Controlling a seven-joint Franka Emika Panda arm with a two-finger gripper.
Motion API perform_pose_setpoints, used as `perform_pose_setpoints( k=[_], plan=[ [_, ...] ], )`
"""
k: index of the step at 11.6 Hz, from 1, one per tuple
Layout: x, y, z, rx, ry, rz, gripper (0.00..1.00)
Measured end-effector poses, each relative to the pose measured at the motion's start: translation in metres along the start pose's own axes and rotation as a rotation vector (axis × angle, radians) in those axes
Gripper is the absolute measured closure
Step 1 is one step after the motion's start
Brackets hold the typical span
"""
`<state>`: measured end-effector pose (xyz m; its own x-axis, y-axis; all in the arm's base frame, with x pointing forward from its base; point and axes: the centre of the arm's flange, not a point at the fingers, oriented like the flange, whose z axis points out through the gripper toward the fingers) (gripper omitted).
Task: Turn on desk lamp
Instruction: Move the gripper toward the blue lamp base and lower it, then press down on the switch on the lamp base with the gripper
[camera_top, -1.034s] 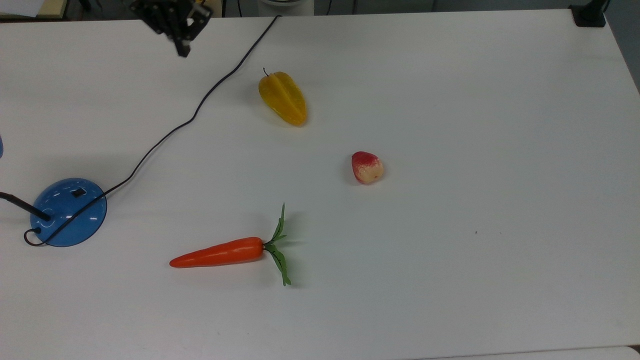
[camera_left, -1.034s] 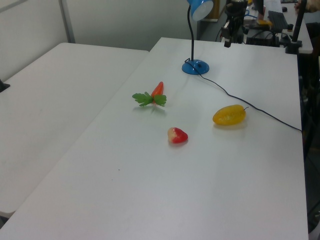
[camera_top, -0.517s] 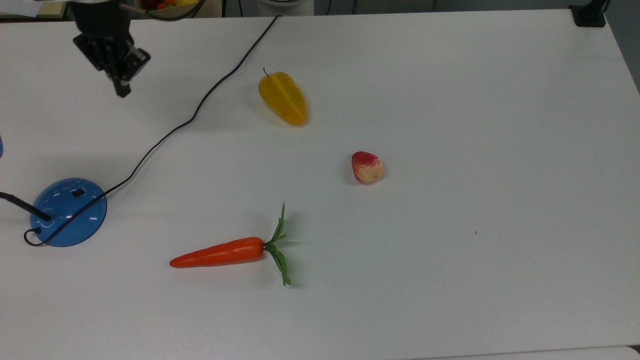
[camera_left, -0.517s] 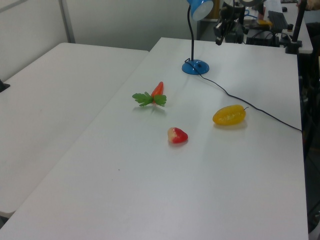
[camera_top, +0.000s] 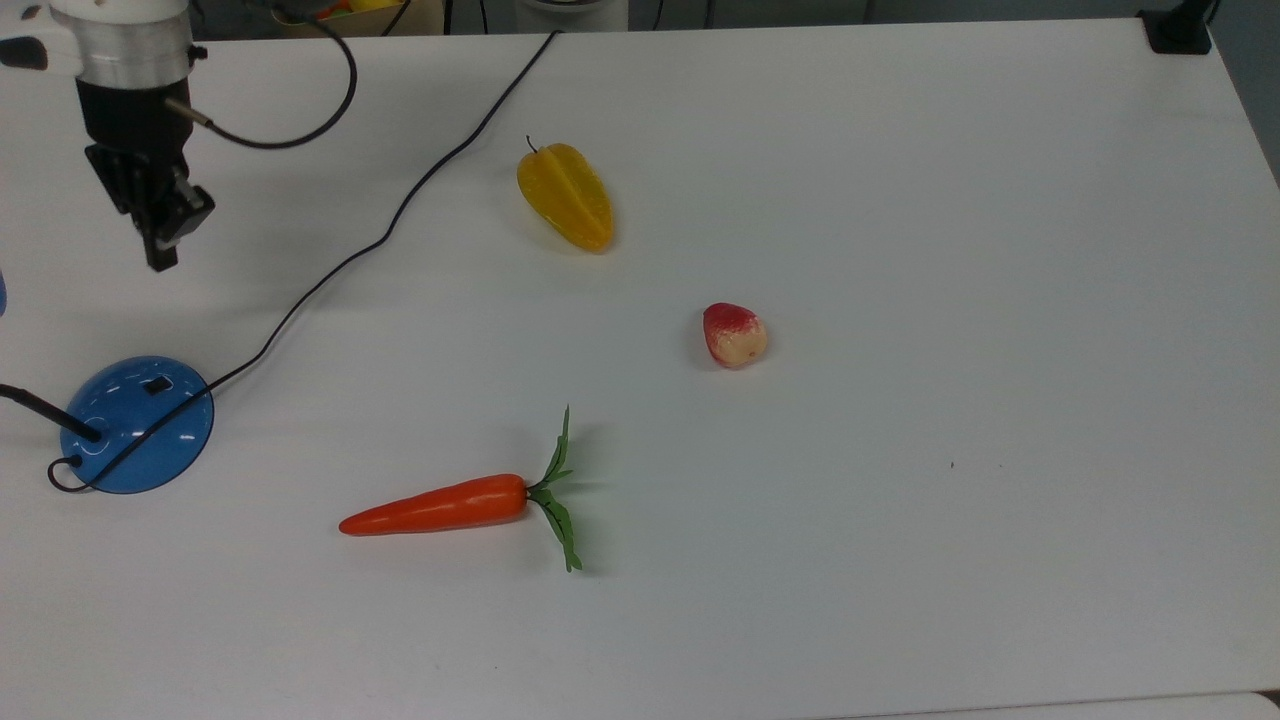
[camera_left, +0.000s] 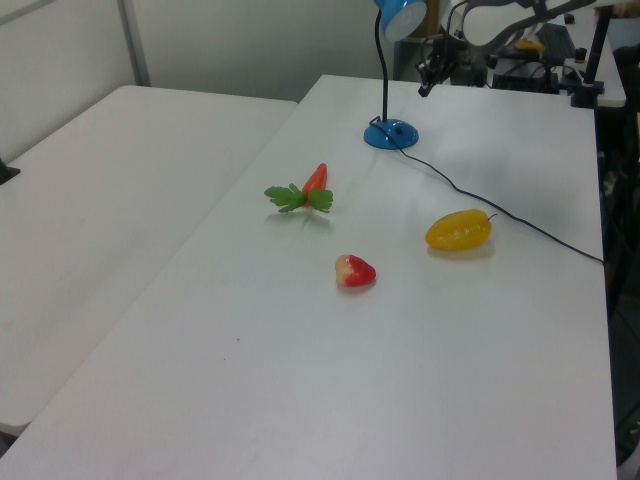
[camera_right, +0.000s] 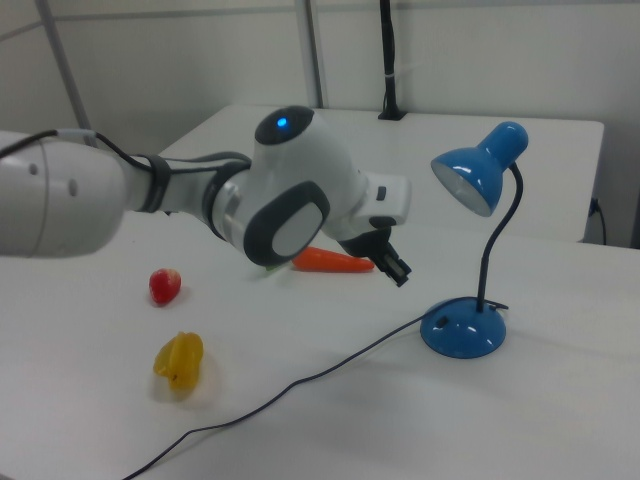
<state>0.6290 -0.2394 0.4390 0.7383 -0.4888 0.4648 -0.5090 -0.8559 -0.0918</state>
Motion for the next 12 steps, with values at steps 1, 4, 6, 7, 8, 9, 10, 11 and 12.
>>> perform_pose_setpoints(
  k=[1, 4, 6, 7, 8, 9, 10, 11, 12],
  plan=[
    [0.002, 0.000, 0.011, 0.005, 0.026, 0.022, 0.99],
    [0.013, -0.005, 0.048, 0.007, 0.037, 0.063, 0.99],
    [0.017, -0.007, 0.070, 0.008, 0.052, 0.068, 0.99],
    [0.017, -0.007, 0.080, 0.008, 0.058, 0.072, 0.99],
    [0.017, -0.007, 0.086, 0.010, 0.067, 0.075, 0.99],
    [0.016, -0.007, 0.090, 0.010, 0.068, 0.079, 0.99],
    [0.016, -0.007, 0.092, 0.009, 0.066, 0.086, 0.99],
    [0.016, -0.006, 0.094, 0.008, 0.063, 0.100, 0.99],
    [0.015, -0.004, 0.096, 0.006, 0.061, 0.108, 0.99]
  ],
)
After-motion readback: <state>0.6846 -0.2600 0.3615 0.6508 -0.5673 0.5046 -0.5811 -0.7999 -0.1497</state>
